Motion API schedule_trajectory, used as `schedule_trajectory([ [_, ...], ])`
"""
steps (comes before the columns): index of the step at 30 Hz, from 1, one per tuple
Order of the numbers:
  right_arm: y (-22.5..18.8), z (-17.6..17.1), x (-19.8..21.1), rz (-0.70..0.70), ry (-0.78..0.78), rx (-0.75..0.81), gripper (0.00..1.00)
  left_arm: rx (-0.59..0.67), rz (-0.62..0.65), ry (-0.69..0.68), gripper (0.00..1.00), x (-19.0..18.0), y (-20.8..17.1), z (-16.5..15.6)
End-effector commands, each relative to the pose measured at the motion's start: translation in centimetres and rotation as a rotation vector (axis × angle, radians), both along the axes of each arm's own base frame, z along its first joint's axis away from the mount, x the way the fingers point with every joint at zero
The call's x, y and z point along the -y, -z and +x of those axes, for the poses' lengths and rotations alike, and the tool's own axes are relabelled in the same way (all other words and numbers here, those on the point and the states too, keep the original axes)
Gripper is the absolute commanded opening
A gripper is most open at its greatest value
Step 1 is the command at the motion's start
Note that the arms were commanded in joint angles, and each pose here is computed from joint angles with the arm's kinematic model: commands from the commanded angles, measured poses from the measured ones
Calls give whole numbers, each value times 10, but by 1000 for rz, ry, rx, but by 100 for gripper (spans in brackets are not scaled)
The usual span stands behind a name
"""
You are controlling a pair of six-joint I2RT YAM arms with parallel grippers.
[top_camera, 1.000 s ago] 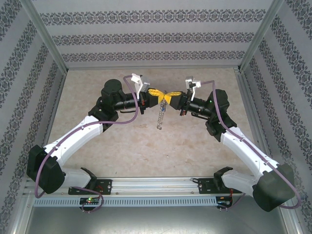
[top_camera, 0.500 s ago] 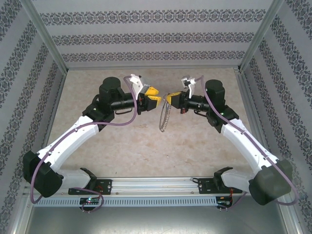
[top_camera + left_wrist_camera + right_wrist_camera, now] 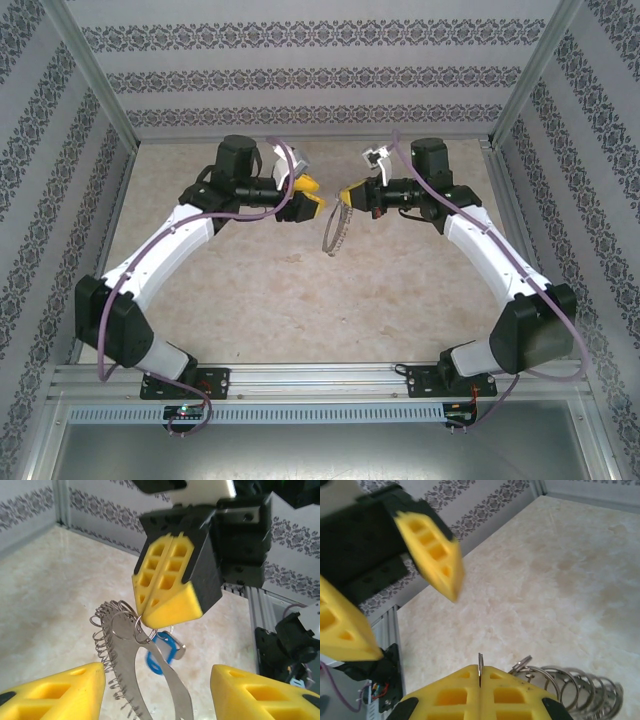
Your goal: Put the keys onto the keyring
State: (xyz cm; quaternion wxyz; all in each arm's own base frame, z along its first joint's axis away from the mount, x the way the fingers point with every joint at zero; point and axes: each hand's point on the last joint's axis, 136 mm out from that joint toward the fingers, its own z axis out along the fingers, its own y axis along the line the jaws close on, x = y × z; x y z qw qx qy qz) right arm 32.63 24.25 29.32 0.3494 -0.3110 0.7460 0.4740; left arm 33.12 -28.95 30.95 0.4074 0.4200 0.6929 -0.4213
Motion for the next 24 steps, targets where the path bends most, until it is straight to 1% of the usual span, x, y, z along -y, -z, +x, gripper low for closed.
schedule_trajectory([
  [1,-19,-5,-6,52,-80,36,0,-18,-21,79,56,0,-7,-6],
  [5,-22,-6,-8,67,-99,35,0,-41,-31,91,50,-1,-6,0],
  [12,-24,-12,-11,77,-118,37,0,-73,-58,132,47,6,-8,5],
  [17,-27,-14,-15,78,-123,48,0,-98,-66,152,41,10,-8,7],
  [24,-30,-13,-20,79,-130,56,0,-117,-68,164,41,13,-3,6],
])
